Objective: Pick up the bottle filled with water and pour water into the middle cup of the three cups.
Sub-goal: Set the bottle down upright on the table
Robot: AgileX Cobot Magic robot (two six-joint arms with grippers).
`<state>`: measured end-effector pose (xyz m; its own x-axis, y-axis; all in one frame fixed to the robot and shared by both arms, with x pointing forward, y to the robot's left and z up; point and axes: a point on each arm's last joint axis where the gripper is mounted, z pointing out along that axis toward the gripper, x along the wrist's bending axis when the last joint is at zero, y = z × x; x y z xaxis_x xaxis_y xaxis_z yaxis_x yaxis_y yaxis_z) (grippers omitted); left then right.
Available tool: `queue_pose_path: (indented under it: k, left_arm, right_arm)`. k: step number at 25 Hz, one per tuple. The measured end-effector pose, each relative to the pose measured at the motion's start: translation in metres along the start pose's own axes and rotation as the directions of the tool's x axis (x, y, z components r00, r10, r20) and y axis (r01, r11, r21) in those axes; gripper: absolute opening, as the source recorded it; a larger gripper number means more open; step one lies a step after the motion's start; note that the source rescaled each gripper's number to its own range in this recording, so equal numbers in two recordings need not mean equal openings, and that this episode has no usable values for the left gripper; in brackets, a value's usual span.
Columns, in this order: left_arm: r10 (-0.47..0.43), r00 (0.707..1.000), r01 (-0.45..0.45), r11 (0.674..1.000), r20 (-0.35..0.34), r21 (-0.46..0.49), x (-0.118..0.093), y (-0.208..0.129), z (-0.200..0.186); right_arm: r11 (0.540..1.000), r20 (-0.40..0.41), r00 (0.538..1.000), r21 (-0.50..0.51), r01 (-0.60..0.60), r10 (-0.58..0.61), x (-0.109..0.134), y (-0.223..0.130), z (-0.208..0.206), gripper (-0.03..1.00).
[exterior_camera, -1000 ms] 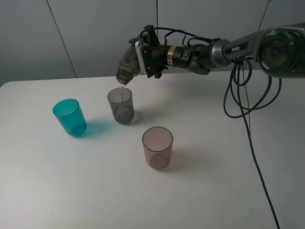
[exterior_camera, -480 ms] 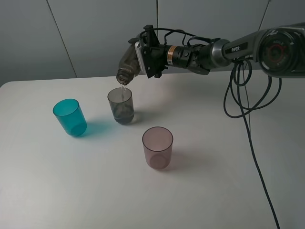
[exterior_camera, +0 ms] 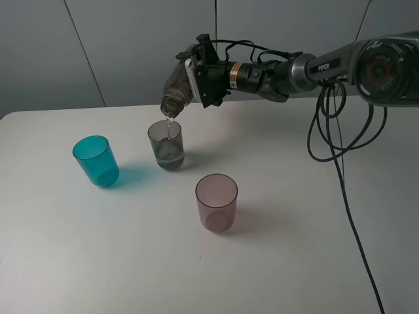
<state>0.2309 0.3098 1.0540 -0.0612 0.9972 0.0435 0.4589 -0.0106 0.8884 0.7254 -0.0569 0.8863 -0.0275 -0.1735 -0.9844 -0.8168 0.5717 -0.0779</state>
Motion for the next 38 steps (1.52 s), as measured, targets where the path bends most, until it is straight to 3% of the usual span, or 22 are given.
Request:
queue_pose_path:
  k: [38]
  left_arm:
    - [0.0, 1.0, 0.0, 1.0, 0.0, 0.0, 0.0, 0.0, 0.0]
  right_arm:
    - [0.999, 0.025, 0.999, -0.004, 0.038, -0.038, -0.0072, -0.0012, 0.0011, 0.0]
